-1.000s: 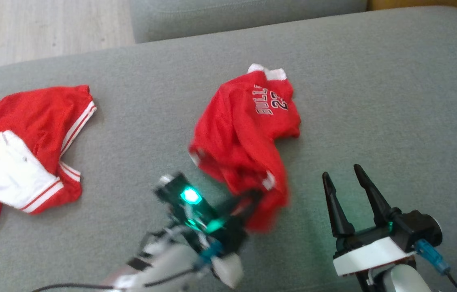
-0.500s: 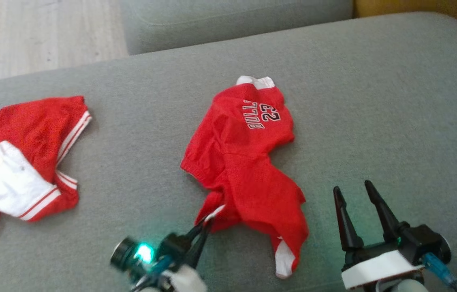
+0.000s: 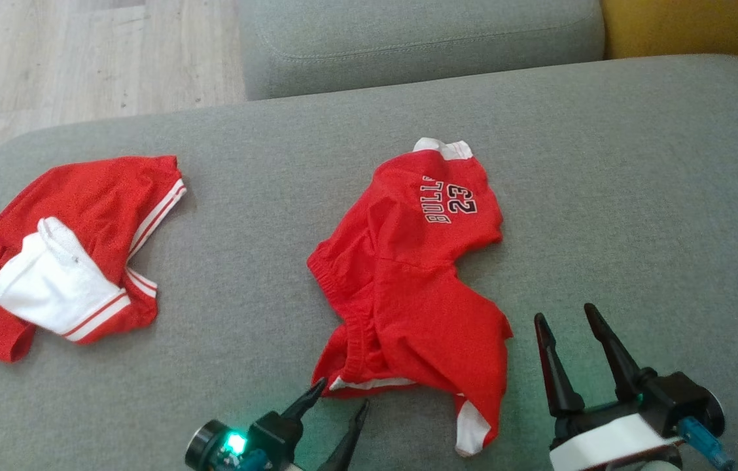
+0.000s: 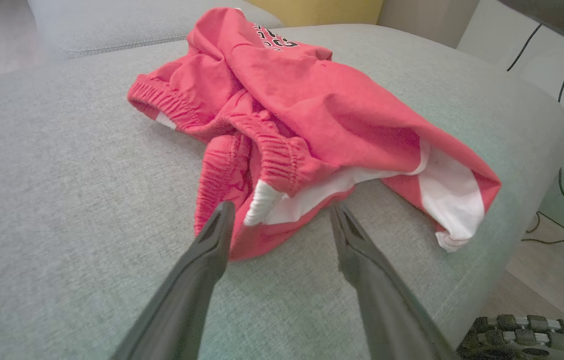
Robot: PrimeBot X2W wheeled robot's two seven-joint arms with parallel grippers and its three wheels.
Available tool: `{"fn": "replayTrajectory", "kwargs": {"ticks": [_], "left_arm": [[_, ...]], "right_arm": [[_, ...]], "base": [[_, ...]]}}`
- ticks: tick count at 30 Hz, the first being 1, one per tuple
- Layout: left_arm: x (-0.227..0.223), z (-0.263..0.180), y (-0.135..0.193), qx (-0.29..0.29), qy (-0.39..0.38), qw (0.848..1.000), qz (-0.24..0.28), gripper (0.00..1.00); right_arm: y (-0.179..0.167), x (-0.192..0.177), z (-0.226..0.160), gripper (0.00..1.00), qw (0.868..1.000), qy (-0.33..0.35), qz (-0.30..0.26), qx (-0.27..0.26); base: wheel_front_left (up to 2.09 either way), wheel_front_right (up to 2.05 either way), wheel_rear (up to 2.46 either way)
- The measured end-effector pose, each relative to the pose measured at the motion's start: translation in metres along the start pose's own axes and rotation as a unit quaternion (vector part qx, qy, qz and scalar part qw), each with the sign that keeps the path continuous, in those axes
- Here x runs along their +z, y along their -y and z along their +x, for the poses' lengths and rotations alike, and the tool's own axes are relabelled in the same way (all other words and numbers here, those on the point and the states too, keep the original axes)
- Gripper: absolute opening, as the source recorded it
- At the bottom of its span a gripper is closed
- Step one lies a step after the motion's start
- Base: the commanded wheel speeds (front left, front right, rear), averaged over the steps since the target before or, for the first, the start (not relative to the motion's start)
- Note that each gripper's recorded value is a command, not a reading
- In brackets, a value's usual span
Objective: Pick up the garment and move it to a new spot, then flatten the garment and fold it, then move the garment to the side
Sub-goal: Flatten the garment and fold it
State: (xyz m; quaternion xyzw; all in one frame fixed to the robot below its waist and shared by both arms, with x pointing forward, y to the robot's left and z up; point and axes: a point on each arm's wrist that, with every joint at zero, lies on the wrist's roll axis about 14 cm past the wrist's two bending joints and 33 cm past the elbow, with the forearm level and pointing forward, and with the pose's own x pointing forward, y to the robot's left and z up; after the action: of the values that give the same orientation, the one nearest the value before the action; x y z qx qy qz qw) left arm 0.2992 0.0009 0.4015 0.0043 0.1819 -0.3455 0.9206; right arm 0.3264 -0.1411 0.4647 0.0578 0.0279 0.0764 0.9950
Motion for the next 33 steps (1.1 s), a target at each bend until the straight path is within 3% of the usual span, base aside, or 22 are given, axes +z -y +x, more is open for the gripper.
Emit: {"fn": "replayTrajectory", "kwargs": {"ticks": [14,15,17,22,25,28,33], "left_arm": [[-0.001,0.016,-0.005,-0.013,-0.014,1.0,0.022,1.0],[-0.002,0.017,-0.005,-0.013,-0.017,1.0,0.023,0.53],[-0.006,0.019,-0.007,-0.014,-0.024,0.999,0.026,0.0],[-0.001,0.021,0.005,-0.047,-0.018,0.998,0.025,0.0],[0.031,0.024,0.025,-0.084,0.036,0.996,0.007,0.0],[0.079,0.029,0.047,-0.132,0.099,0.986,0.012,0.0],[0.21,0.046,0.067,-0.187,0.216,0.952,0.11,0.0]], "right_arm": [[0.012,-0.006,-0.006,1.0,1.0,-0.01,0.002,-0.023],[0.013,-0.007,-0.006,1.0,1.0,-0.011,0.003,-0.025],[0.015,-0.008,-0.006,1.0,1.0,-0.013,0.003,-0.027],[0.018,-0.007,-0.009,1.0,0.999,-0.013,0.003,-0.033],[0.022,-0.004,-0.013,1.0,0.999,-0.007,0.004,-0.041],[0.028,0.001,-0.019,1.0,0.998,0.004,0.01,-0.055],[0.046,0.013,-0.033,1.0,0.995,0.027,0.019,-0.091]], "base": [[0.0,0.0,0.0],[0.0,0.0,0.0],[0.0,0.0,0.0],[0.0,0.0,0.0],[0.0,0.0,0.0],[0.0,0.0,0.0],[0.0,0.0,0.0]]}}
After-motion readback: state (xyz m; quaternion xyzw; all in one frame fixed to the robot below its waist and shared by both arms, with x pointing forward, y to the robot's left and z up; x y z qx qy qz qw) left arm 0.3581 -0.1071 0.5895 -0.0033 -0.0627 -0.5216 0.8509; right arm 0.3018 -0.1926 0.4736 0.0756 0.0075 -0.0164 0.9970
